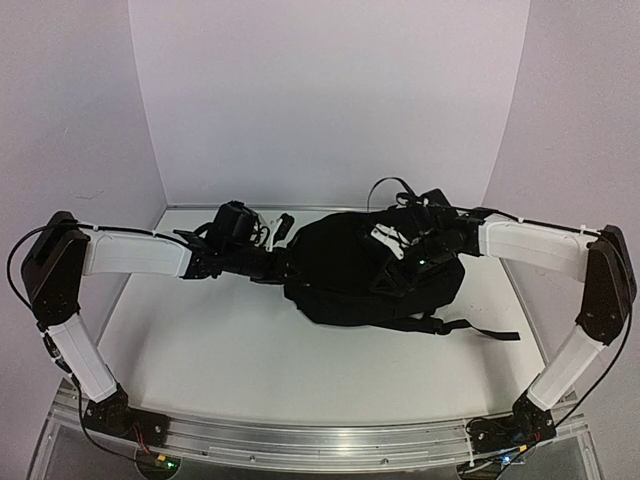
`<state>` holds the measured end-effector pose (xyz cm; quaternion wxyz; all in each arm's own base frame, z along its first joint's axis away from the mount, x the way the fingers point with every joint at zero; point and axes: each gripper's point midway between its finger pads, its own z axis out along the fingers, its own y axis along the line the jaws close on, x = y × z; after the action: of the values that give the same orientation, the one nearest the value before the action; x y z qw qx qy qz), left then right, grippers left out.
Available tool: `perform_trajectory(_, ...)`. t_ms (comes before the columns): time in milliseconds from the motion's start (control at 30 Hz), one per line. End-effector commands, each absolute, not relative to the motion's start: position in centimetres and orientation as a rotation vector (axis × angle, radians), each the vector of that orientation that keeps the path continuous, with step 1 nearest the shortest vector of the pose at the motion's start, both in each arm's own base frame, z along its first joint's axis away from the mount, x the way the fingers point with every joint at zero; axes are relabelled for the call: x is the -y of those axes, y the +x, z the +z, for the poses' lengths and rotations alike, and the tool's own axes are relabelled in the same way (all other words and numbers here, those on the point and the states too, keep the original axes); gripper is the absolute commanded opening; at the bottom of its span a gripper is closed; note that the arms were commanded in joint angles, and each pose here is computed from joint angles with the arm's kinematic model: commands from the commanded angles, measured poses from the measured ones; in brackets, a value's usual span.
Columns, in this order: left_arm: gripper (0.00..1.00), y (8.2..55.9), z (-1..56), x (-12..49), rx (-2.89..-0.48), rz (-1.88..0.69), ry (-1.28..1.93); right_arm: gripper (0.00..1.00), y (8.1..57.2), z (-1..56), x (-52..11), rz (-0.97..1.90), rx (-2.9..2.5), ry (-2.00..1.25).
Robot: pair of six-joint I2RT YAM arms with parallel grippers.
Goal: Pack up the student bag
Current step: Zip the student bag at the center of the board.
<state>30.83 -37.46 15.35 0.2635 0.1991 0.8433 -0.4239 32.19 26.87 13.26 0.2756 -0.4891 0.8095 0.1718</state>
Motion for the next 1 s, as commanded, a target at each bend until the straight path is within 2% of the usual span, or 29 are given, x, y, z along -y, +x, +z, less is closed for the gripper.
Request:
perform_trajectory(0, 0.0, 31.0, 18.9, 38.7, -2.173, -1.234, 0.554, 0.67, 32.1, 15.9, -32.5, 0.565, -2.086, -1.328)
perform_trajectory(133, 0.0, 30.9, 19.0, 38.3, -2.177, -1.235, 0.524, 0.66, 32.1, 15.5, -36.4, 0.588, -2.052, -1.358)
perform_trajectory(300, 0.0, 30.9, 18.9, 38.0, -2.182, -1.225, 0.496, 0.57, 31.3, 13.6, -39.2, 0.608, -2.056, -1.412)
perform_trajectory(400, 0.0, 31.1, 18.8, 37.7, -2.185, -1.21, 0.478, 0.4, 31.6, 12.2, -39.1, 0.566, -2.086, -1.411)
perform_trajectory(500, 0.0, 31.7, 18.6, 37.1, -2.194, -1.171, 0.442, 0.12, 31.4, 11.9, -38.2, 0.526, -2.1, -1.407)
perform_trajectory(567, 0.0, 32.4, 18.4, 36.2, -2.201, -1.133, 0.394, 0.0, 31.0, 11.8, -37.3, 0.5, -2.107, -1.406)
perform_trajectory(767, 0.0, 34.7, 16.9, 33.0, -2.243, -1.02, 0.237, 0.0, 28.8, 11.0, -33.6, 0.403, -2.117, -1.449)
perform_trajectory(967, 0.0, 35.1, 16.7, 31.1, -2.241, -0.996, 0.194, 0.0, 26.7, 7.4, -28.5, 0.214, -2.155, -1.55)
